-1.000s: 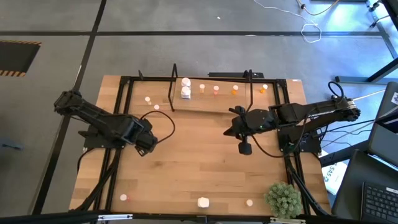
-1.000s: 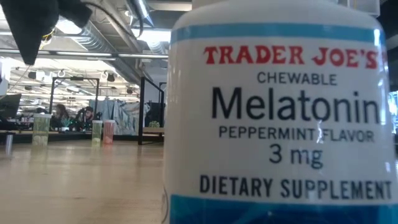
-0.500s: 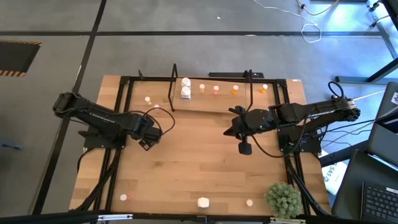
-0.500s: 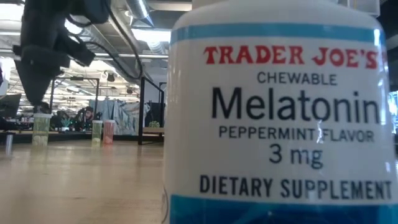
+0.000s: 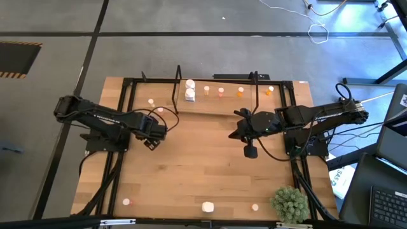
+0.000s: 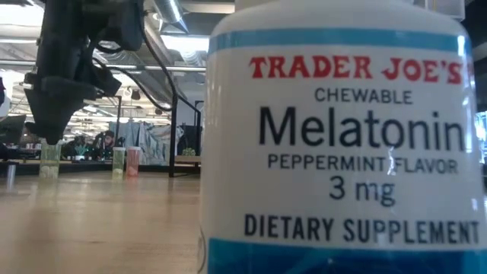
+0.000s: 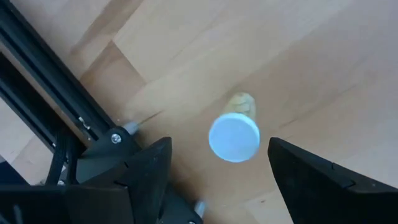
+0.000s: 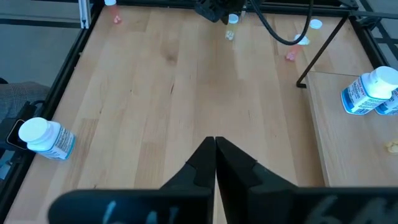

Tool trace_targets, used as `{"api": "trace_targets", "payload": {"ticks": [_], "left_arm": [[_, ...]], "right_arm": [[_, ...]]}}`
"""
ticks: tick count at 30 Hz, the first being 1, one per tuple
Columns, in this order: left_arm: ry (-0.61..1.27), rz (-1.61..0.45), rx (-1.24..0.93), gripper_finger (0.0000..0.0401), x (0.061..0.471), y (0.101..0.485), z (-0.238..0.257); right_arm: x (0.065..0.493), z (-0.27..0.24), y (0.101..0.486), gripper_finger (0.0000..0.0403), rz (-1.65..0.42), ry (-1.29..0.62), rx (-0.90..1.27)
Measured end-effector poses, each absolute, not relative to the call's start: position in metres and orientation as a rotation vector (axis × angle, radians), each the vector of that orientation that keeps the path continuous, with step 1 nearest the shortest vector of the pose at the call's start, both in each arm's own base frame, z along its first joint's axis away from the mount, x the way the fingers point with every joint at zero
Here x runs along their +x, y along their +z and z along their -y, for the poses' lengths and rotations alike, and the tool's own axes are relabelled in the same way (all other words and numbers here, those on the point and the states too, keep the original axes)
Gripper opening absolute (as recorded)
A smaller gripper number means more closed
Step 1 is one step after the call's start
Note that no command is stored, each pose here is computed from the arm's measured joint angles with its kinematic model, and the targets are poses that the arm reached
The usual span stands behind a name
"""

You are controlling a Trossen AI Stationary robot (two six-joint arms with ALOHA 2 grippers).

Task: Pick and place medicine bottles onto shelf by color
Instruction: Put the bottom yellow pill bottle on the shelf aligned with the other yellow pill bottle

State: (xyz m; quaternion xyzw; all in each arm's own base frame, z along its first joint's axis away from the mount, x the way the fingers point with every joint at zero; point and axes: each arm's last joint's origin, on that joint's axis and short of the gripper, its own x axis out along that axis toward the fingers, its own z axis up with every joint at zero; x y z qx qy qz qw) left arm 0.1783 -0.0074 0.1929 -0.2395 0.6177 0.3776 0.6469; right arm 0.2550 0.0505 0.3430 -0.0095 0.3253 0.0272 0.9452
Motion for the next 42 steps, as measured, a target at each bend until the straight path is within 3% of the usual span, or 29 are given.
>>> {"api": "trace_targets", "payload": {"ticks": [21, 42], "left_arm": [[0.862, -1.364, -0.552, 0.0259, 0.176, 0.176, 0.006], [0.849, -1.353, -0.562, 0.0152, 0.178, 0.176, 0.007]], "right_arm": [[0.255, -0.051, 0.343, 0.0015, -0.663, 0.055, -0.02], [0.255, -0.051, 0.343, 0.0015, -0.662, 0.063, -0.043]]}}
